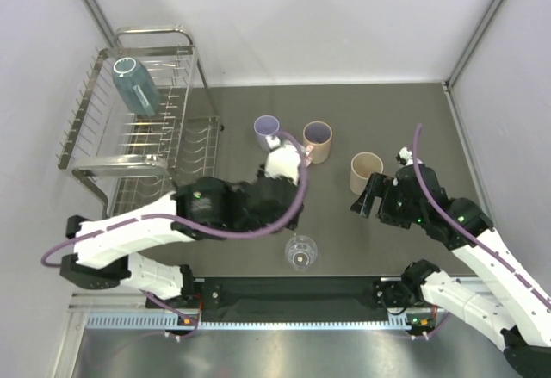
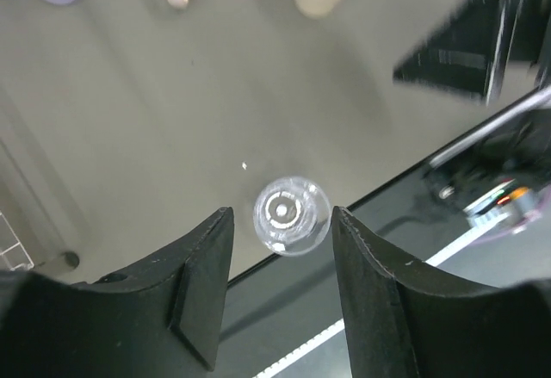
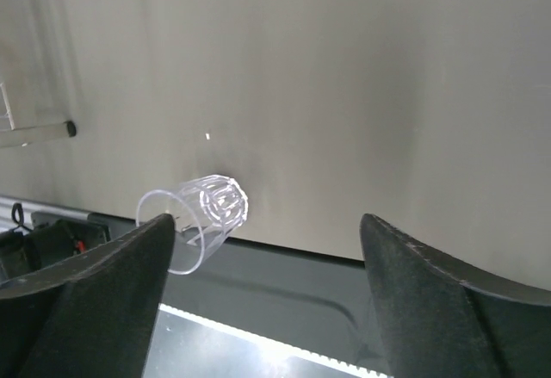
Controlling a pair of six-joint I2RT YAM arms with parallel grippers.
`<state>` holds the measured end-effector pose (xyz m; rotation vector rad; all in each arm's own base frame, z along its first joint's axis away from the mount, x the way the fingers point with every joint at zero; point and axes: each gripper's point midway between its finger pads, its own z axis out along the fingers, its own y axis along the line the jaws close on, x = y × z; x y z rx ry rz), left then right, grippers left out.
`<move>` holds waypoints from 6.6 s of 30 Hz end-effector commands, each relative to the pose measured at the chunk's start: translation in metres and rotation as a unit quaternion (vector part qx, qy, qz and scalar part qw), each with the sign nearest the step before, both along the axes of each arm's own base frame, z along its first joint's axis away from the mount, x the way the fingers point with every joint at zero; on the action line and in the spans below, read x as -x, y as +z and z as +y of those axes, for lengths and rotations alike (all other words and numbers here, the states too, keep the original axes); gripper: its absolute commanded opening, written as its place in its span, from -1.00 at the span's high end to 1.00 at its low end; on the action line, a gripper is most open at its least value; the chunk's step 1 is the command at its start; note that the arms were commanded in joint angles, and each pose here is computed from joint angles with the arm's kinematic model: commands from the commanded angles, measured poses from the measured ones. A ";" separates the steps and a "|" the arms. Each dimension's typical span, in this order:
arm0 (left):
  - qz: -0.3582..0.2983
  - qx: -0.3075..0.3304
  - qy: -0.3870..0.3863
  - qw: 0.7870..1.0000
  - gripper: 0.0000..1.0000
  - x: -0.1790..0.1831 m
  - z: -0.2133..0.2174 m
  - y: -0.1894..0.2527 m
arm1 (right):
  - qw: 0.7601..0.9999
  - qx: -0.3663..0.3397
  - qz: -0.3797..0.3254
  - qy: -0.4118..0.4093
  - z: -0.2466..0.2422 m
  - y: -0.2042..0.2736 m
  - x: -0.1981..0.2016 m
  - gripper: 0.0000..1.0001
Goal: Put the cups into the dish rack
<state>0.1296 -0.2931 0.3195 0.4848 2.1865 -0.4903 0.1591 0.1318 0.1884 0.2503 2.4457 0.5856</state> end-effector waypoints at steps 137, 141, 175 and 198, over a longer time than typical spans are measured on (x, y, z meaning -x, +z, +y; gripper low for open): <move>-0.234 0.321 0.148 0.906 1.00 -0.084 0.068 0.139 | 0.777 -0.625 0.008 0.069 0.190 0.289 -0.063 -0.82; -0.231 0.324 0.150 0.905 1.00 -0.083 0.071 0.139 | 0.776 -0.626 0.014 0.077 0.199 0.287 -0.064 -0.70; -0.190 0.344 0.141 0.909 -0.71 -0.052 0.118 0.169 | 0.907 -0.298 -0.246 0.168 0.236 0.213 -0.181 1.00; -0.322 0.360 0.009 0.875 -0.68 -0.025 0.116 0.245 | 0.754 -0.210 -0.518 0.345 0.399 0.115 -0.242 1.00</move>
